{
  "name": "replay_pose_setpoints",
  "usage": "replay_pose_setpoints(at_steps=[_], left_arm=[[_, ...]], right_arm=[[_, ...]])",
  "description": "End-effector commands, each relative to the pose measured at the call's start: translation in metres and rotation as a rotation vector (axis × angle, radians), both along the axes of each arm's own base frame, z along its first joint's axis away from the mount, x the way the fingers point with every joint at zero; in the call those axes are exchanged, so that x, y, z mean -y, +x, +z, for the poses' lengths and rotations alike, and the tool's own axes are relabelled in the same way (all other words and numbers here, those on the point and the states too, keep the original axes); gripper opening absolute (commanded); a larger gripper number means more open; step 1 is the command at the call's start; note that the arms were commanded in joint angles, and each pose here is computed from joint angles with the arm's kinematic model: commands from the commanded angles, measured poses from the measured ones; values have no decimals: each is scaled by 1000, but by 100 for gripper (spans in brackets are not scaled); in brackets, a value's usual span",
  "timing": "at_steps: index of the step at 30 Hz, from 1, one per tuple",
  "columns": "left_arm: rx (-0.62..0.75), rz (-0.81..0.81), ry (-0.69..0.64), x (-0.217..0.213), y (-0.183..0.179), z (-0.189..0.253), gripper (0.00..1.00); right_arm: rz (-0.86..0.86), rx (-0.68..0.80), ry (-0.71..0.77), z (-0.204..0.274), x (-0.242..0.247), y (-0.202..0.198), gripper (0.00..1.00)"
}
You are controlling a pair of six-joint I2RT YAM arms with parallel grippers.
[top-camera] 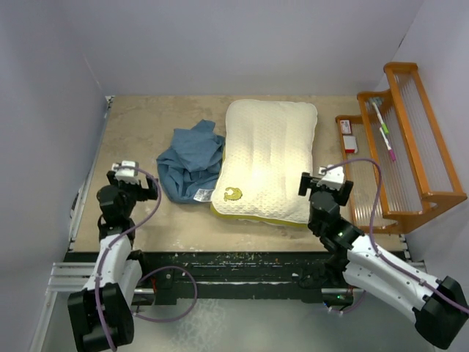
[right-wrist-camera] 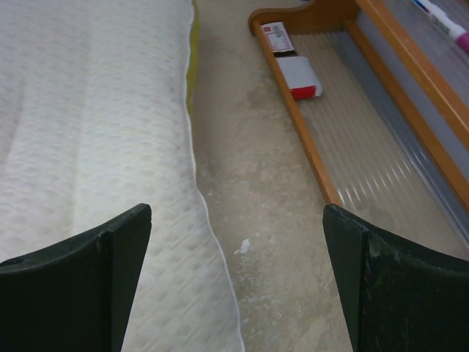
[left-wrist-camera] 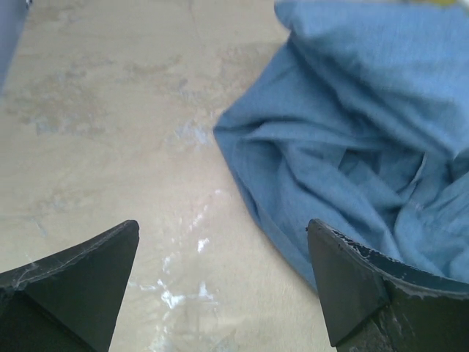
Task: Remove the pillowcase from the pillow
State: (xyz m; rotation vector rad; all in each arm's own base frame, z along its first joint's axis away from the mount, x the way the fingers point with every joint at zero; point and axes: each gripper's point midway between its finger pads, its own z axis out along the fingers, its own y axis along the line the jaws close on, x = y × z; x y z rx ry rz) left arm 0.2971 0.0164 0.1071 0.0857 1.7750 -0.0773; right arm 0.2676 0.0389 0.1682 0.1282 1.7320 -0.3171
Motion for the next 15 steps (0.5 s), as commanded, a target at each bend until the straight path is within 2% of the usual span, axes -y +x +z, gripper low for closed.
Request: replay_pose_setpoints(at_steps=[1, 5, 9, 13, 15], left_arm=[[13, 0, -59, 0, 18, 66, 99], [-37, -26, -42, 5, 4, 43, 99], [-61, -49, -3, 10, -16, 18, 99], [26, -45, 14, 12, -26, 23, 99], [42, -49, 4, 15, -28, 18, 99]], right_arm=[[-320, 307, 277, 29, 47, -18, 100], [-395, 354, 328, 20, 64, -28, 100], [-412, 343, 299, 22, 66, -27, 100], [-317, 294, 201, 30, 56, -20, 100], [-336, 277, 194, 29, 60, -23, 100]])
